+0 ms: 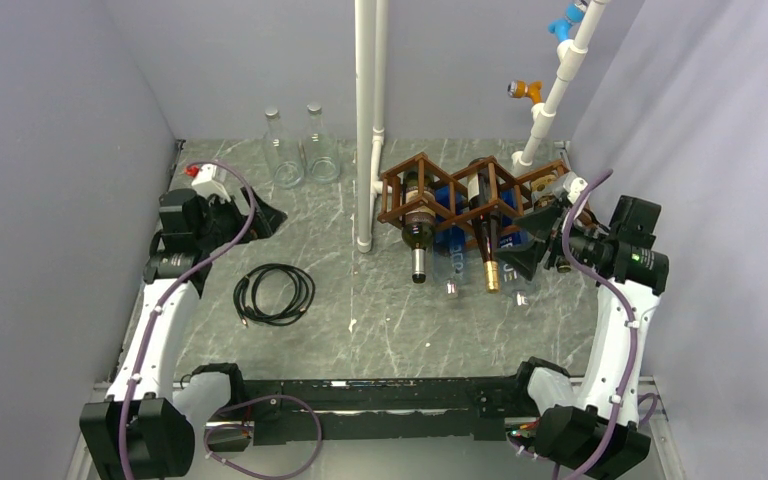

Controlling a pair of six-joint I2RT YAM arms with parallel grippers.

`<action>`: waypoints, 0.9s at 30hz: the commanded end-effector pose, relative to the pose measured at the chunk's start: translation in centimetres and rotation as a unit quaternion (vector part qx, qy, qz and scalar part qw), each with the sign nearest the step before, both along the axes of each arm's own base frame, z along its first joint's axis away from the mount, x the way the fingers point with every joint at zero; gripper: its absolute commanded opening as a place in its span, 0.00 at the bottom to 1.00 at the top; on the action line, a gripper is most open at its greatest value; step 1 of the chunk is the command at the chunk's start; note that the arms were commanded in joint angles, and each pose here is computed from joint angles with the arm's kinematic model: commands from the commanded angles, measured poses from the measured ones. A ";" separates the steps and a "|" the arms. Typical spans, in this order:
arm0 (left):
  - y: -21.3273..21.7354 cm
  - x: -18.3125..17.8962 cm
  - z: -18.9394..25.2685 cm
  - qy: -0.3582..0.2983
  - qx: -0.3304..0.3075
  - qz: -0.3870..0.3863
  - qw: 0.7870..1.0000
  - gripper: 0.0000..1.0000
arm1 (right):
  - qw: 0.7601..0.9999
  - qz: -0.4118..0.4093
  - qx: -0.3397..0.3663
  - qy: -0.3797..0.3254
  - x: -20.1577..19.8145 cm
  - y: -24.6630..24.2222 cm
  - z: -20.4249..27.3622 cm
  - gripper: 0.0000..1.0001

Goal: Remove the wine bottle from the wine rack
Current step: Place the wine bottle at the center of the board, then pick up the wine bottle from the wine rack.

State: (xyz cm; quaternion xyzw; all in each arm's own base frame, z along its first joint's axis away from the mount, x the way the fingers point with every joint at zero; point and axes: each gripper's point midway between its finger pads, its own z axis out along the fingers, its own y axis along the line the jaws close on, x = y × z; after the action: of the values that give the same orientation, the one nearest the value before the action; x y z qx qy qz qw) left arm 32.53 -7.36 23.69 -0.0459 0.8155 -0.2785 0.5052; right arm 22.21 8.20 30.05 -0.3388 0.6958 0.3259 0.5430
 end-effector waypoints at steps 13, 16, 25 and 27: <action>-3.2 -3.5 0.0 0.017 -0.041 -0.102 0.994 1.00 | 0.991 -0.128 -0.017 0.035 2.1 -4.2 0.4 0.91; -3.4 -3.8 0.1 0.021 -0.048 -0.110 0.993 0.99 | 0.987 -0.152 -0.010 0.043 2.5 -5.1 0.2 0.91; -4.2 -4.3 0.3 0.026 -0.067 -0.131 0.989 1.00 | 0.971 -0.229 -0.005 0.075 4.0 -8.1 -1.5 0.91; -4.3 -4.4 0.4 0.028 -0.070 -0.135 0.988 1.00 | 0.968 -0.239 -0.005 0.079 4.2 -8.6 -1.8 0.91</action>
State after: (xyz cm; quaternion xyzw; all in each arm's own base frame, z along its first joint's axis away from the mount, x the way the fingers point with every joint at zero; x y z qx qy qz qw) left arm 28.19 -11.06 22.42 0.0034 0.8205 -0.3781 0.4286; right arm 25.42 1.11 28.17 -0.1622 0.7947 0.2339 0.5362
